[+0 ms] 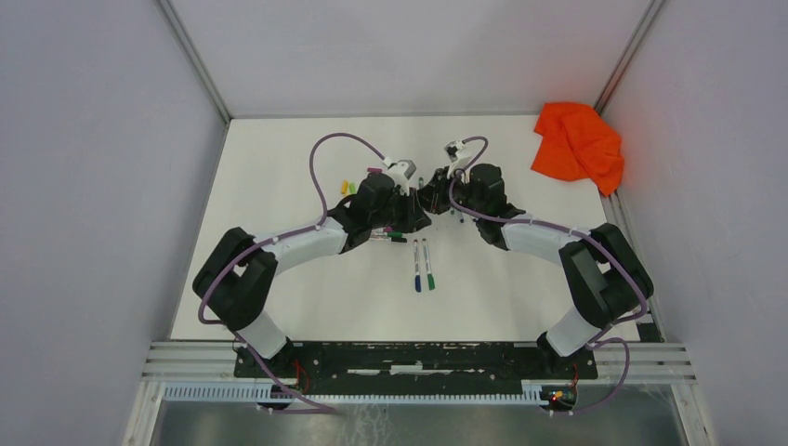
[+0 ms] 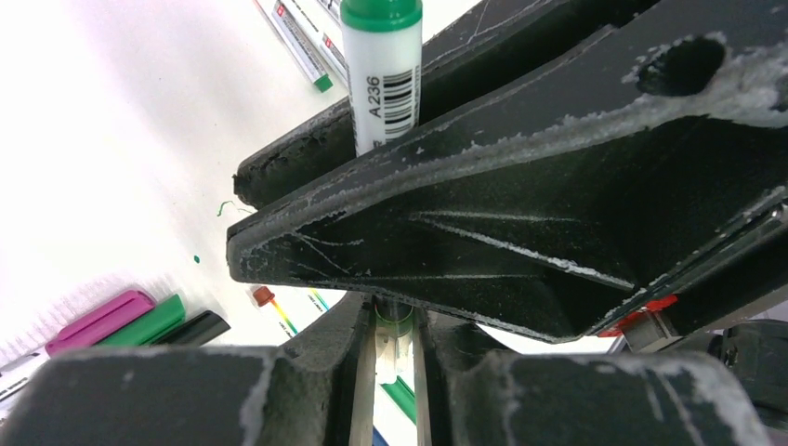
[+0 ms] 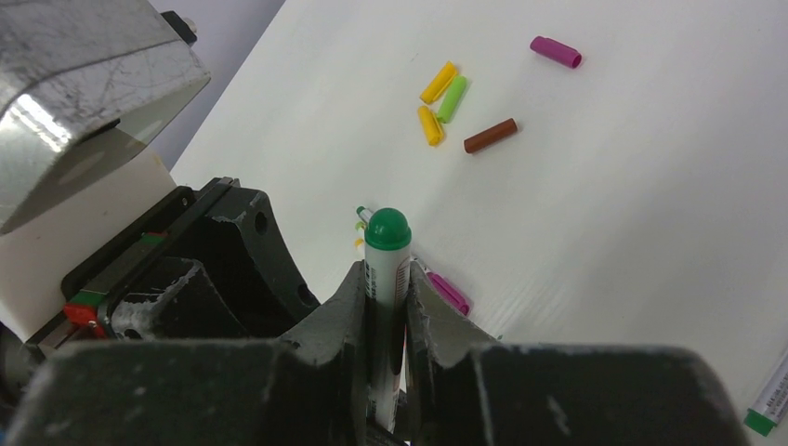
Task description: Open the pen caps
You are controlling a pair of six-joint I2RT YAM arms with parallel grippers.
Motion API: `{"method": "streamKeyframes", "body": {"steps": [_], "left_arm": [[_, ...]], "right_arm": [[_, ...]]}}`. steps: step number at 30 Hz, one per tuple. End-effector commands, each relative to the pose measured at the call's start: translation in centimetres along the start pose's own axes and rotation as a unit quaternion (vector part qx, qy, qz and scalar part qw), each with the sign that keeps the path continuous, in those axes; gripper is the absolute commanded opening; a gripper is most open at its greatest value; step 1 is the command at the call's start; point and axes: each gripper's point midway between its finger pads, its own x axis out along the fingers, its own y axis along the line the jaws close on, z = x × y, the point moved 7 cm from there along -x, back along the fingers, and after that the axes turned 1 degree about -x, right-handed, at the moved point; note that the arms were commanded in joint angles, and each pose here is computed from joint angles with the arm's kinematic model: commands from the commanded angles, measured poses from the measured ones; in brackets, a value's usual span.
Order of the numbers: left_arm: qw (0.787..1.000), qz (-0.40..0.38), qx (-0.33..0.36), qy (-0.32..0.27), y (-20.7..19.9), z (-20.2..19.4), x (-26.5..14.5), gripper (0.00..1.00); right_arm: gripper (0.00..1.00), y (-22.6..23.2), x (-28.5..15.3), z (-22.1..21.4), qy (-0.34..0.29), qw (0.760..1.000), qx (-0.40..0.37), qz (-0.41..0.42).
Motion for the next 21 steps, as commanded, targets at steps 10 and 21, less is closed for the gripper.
{"method": "streamKeyframes", "body": {"steps": [10,21], "left_arm": [[0.999,-0.026,0.031,-0.030,-1.2,0.9,-1.1,0.37],[0.999,-0.028,0.019,-0.033,-0.8,0.2,-0.6,0.37]], "right_arm": [[0.00,0.2,-0.5,2.5,-0.046,0.999,0.001,0.016],[0.00,0.6,-0.6,2.3,-0.056,0.997,0.026,0.036]]}}
